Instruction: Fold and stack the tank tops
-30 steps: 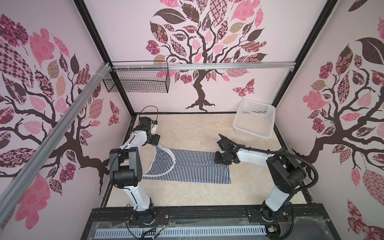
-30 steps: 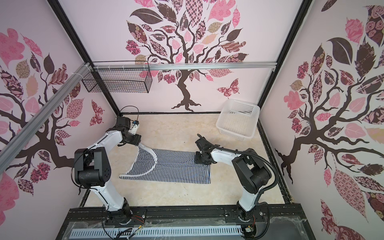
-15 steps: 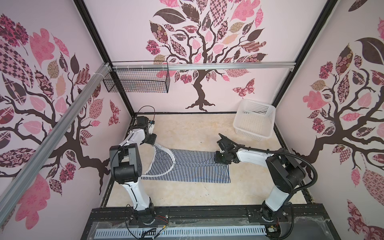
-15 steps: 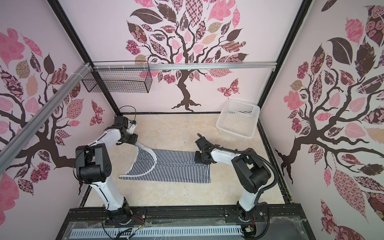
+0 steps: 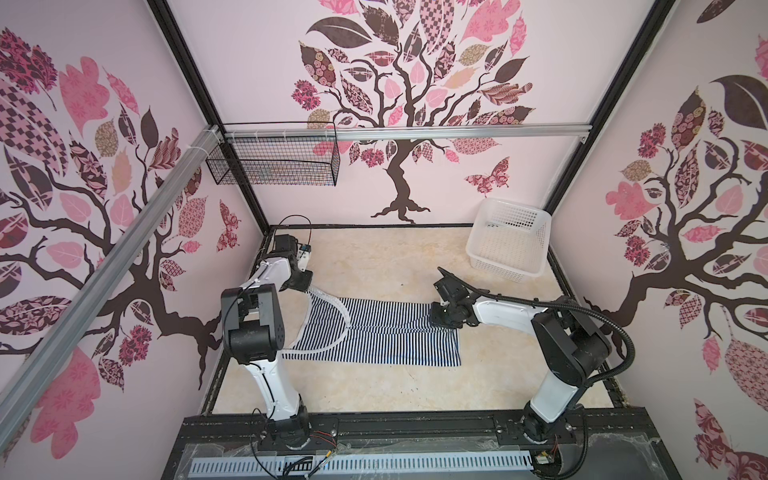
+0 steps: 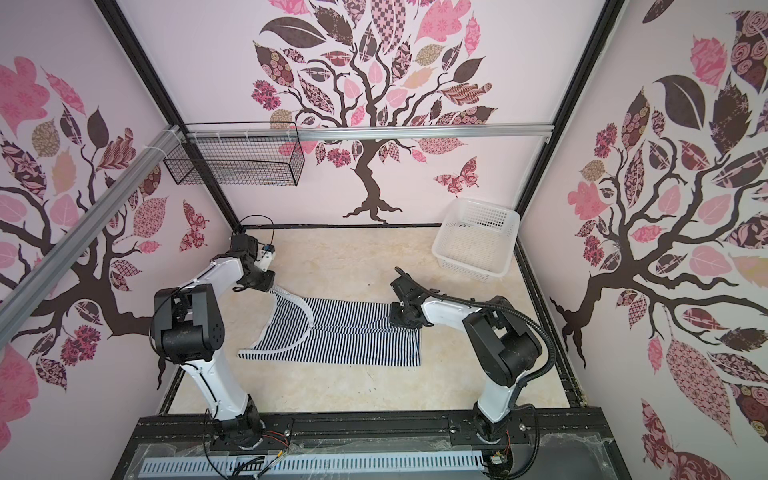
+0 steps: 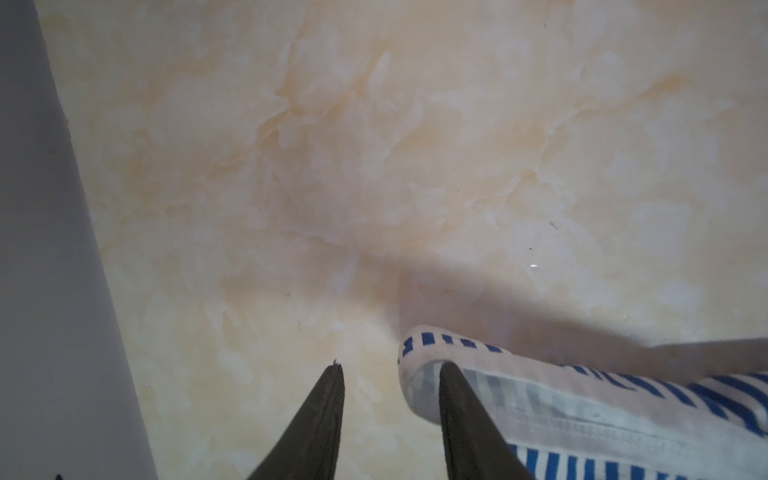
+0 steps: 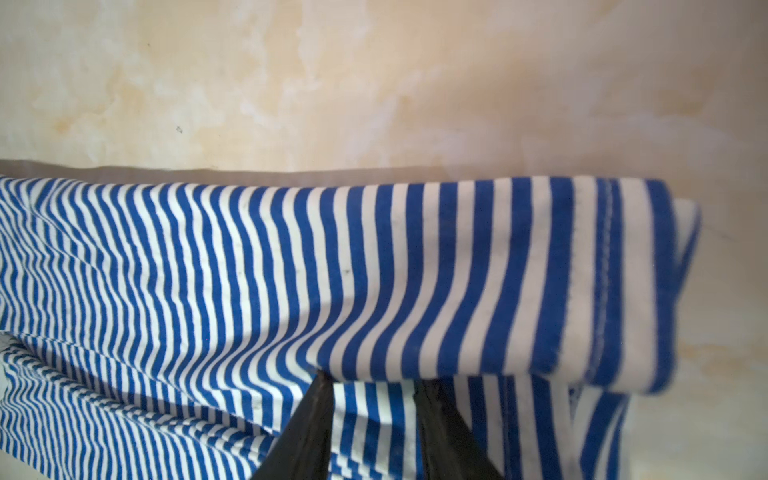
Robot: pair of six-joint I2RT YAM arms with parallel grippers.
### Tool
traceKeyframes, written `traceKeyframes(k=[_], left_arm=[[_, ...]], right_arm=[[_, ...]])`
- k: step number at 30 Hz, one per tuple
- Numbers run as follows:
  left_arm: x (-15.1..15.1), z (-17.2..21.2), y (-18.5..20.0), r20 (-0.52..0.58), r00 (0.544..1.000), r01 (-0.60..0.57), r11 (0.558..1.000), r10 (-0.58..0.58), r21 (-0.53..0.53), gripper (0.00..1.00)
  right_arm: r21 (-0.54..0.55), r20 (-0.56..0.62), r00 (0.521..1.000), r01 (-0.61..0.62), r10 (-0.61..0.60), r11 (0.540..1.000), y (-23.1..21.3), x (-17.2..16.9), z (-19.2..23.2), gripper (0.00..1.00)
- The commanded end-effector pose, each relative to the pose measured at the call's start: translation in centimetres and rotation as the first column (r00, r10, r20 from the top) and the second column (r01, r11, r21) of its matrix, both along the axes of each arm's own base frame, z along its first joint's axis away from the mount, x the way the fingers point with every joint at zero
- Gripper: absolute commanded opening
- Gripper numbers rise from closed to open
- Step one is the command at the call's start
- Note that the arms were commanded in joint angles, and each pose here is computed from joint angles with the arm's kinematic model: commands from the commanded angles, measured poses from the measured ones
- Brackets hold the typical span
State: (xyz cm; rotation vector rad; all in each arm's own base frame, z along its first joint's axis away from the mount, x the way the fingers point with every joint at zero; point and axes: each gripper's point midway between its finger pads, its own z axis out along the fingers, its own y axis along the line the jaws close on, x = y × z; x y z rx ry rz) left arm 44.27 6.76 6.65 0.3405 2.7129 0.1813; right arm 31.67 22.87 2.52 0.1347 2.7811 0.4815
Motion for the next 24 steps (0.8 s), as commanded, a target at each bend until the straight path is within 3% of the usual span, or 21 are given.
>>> traceKeyframes(k=[1,6,10,24], left_arm=[[0.0,0.5,0.1,0.016,1.000,-0.005,1.000,0.005,-0.008,0.28],[-0.5,0.5,0.1,0.013,1.000,-0.003,1.000,0.003,-0.006,0.09],[-1.0,0.7,0.1,0.017,1.000,-0.005,1.000,0.005,-0.006,0.00],[-4.1,3.5,0.3,0.135,0.990,-0.039,0.999,0.037,0.013,0.00]], right_arm=[[-0.048,-0.053,0.999,0.001,-0.004,0.999,-0.6,-1.0,-1.7,0.35],[-0.050,-0.055,0.998,0.004,-0.007,0.999,-0.8,-1.2,-1.8,0.33],[-0.052,-0.053,0.999,0.007,-0.010,0.999,-0.9,-1.3,-1.8,0.32],[-0.061,-0.060,0.998,0.014,-0.018,0.998,-1.6,-2.1,-2.3,0.31]])
